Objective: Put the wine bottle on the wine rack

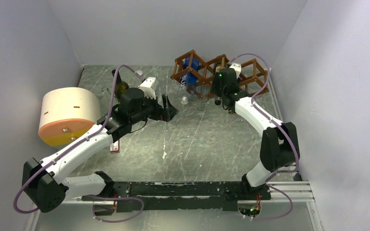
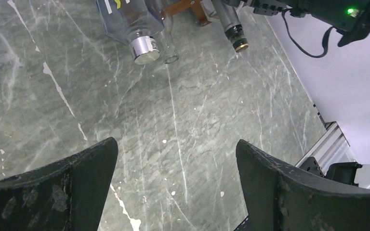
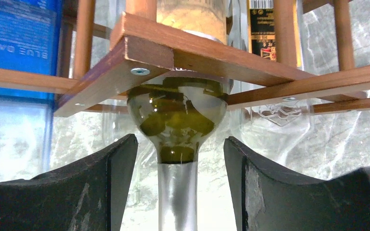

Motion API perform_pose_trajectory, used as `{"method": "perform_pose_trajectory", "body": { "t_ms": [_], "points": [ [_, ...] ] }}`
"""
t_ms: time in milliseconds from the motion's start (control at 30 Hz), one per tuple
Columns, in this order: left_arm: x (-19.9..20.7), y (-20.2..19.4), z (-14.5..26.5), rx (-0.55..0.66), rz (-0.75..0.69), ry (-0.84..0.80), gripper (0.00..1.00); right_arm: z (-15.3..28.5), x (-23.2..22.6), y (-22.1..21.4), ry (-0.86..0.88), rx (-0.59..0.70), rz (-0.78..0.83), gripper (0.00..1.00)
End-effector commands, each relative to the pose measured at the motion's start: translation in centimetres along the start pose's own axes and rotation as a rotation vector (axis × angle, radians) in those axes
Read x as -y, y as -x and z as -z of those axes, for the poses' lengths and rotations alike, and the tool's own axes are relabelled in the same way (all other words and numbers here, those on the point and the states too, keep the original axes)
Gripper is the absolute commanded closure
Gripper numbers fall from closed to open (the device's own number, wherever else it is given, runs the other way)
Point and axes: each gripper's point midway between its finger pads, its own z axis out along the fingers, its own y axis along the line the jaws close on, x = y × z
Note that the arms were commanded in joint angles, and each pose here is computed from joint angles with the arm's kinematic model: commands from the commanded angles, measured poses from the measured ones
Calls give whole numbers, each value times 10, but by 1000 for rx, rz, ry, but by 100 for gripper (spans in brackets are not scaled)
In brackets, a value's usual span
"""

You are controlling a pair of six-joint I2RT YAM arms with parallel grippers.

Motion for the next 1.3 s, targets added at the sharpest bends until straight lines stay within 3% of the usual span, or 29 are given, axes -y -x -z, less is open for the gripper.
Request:
{"method": "perform_pose_trajectory", "body": {
  "t_ms": [0,300,767,1067,1267],
  "points": [
    [15,25,6,55,-12,-35,4,31,4,37,4,75,-50,30],
    [25,67,24,165,-16,-16,4,97,3,66,96,135,-92,30],
    [24,91,50,269,-32,14,4,163,-31,96,384,216,-51,31],
    [6,107,82,331,-81,143,4,198,-109,84,709,275,61,30],
    [17,145,137,397,-237,169,4,209,-173,57,823,245,149,30]
  ]
}}
